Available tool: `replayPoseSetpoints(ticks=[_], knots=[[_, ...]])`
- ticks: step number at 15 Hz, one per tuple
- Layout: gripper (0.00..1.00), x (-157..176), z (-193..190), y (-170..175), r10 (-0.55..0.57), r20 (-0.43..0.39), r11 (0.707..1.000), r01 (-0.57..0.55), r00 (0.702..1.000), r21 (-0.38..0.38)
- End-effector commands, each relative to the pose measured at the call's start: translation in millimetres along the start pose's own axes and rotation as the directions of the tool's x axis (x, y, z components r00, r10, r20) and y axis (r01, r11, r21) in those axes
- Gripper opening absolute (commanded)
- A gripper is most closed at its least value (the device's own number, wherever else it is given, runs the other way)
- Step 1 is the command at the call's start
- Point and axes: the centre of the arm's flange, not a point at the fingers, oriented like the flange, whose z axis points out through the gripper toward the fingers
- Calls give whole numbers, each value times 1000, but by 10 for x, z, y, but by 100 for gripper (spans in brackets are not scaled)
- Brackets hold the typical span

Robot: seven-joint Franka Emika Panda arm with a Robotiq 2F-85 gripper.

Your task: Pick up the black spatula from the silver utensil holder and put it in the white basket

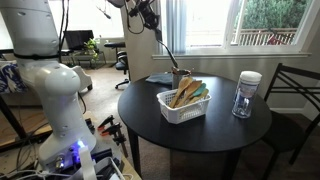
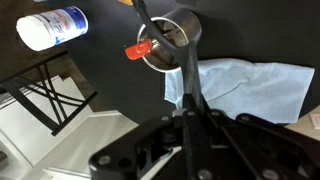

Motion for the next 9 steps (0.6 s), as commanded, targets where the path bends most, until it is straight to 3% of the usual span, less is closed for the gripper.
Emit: replayPoseSetpoints(ticks=[1,9], knots=[[1,-452,81,183,-32,26,999,32,999,-13],[1,-862,514,585,125,98,988,-133,987,81]])
